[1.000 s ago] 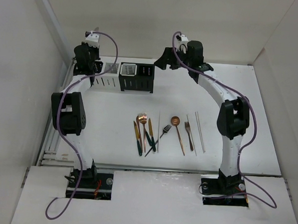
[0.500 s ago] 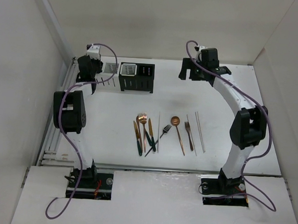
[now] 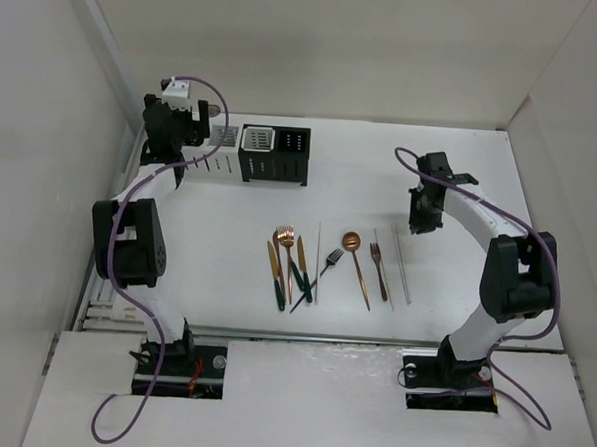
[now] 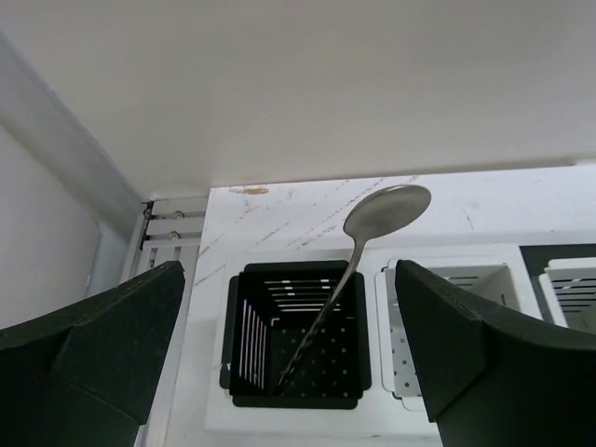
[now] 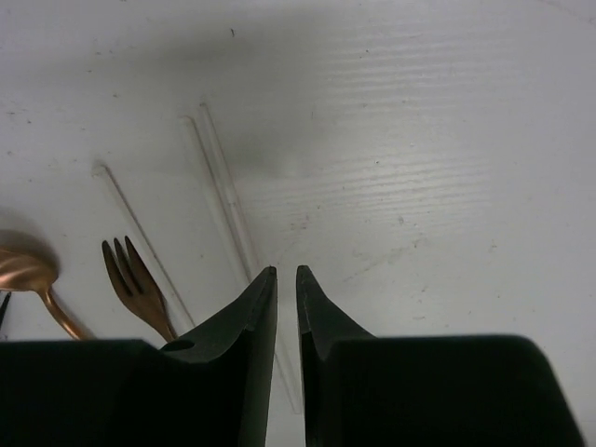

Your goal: Sort the eating utensils into containers

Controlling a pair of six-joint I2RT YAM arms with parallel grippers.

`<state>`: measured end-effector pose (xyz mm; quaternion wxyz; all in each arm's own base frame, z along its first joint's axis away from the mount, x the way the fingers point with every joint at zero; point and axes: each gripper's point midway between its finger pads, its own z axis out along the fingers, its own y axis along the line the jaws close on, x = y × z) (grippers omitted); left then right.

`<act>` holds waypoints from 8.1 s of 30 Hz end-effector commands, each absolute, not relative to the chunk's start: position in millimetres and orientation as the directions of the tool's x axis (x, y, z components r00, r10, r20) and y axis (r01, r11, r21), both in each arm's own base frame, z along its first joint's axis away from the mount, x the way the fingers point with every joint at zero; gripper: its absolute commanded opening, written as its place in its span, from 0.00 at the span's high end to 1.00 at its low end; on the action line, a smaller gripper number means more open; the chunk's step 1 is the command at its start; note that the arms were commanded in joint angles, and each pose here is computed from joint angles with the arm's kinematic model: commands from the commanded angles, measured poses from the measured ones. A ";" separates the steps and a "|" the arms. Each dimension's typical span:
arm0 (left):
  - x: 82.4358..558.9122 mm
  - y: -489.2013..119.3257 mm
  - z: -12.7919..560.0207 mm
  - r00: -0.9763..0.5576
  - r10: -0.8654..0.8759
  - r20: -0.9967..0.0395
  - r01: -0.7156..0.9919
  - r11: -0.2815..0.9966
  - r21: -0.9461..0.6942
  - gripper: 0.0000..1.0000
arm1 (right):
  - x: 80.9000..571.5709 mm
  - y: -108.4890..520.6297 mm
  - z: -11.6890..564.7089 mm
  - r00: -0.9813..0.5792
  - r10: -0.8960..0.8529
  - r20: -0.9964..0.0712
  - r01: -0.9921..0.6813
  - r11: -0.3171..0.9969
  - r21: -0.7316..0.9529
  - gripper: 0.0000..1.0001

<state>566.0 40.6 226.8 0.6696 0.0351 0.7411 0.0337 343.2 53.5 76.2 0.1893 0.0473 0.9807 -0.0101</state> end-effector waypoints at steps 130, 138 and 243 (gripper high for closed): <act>518.8 20.7 279.6 -0.077 0.088 -0.993 0.090 0.993 0.081 0.05 | 313.5 60.5 43.4 -0.956 0.004 -0.293 0.029 0.996 -0.080 1.00; 502.5 -60.6 290.5 -0.107 0.232 -0.967 0.436 0.885 0.164 0.12 | 382.7 59.9 179.2 -0.763 -0.035 -0.645 0.024 0.996 -0.082 1.00; 591.9 -168.7 284.5 -0.125 0.112 -0.986 0.378 0.924 0.057 0.29 | 292.1 85.0 25.1 -0.959 0.053 -0.277 0.051 0.999 0.013 0.46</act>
